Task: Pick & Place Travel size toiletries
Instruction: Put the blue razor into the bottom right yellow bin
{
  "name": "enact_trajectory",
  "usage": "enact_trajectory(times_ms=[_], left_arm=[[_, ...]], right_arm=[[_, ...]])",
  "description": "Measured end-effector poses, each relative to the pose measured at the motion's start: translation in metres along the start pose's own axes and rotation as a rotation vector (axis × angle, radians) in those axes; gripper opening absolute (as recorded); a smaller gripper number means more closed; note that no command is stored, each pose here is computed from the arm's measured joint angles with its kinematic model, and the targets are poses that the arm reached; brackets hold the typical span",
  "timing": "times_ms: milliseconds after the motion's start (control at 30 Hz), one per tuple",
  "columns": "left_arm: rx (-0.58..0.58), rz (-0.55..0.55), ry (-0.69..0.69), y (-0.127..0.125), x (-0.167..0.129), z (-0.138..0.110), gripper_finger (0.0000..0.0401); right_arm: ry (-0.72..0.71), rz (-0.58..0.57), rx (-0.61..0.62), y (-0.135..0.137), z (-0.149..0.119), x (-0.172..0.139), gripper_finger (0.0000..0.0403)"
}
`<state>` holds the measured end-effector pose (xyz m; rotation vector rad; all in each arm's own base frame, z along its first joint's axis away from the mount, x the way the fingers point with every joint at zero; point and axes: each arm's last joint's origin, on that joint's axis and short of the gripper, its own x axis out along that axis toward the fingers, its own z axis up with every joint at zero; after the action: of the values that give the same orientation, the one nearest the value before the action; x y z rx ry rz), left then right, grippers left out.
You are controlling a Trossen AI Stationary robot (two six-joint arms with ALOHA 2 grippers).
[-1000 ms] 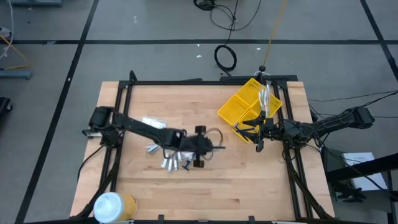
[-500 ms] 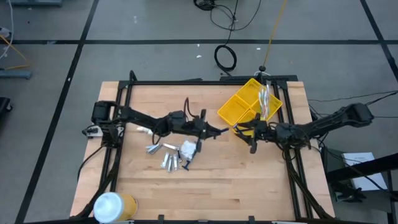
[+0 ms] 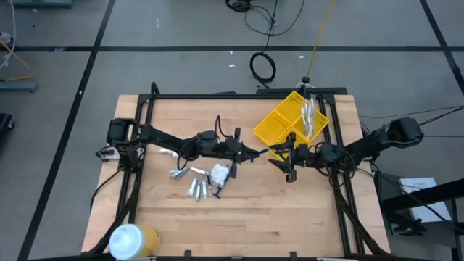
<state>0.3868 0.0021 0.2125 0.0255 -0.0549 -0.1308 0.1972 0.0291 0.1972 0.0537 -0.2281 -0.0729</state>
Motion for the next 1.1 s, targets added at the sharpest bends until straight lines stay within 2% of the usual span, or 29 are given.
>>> enact_trajectory(times_ms=[167,300,467,633,833,933,1100], left_arm=[[-0.002,0.06,0.072,0.0,0.009,-0.002,0.0024],[0.008,0.012,0.064,-0.001,0.018,0.0,0.0009],[0.014,-0.004,0.054,-0.004,0.021,0.004,0.0019],[0.014,-0.001,0.055,-0.004,0.021,0.004,0.0027],[-0.009,-0.01,0.077,-0.005,0.021,0.002,0.0012],[-0.012,-0.009,0.081,-0.005,0.021,0.002,0.0029],[-0.088,0.042,0.09,-0.008,0.021,0.001,0.0085]], right_arm=[[0.003,0.047,-0.002,0.006,0.001,0.016,0.0236],[0.006,0.05,-0.03,0.007,0.001,0.022,0.0236],[0.023,0.048,-0.043,0.007,-0.002,0.023,0.022],[0.018,0.049,-0.036,0.007,-0.001,0.023,0.0158],[0.013,0.048,-0.057,0.007,-0.001,0.023,0.0029],[0.015,0.043,-0.068,0.007,-0.001,0.023,0.0023],[0.03,0.017,-0.05,0.006,-0.002,0.023,0.0025]])
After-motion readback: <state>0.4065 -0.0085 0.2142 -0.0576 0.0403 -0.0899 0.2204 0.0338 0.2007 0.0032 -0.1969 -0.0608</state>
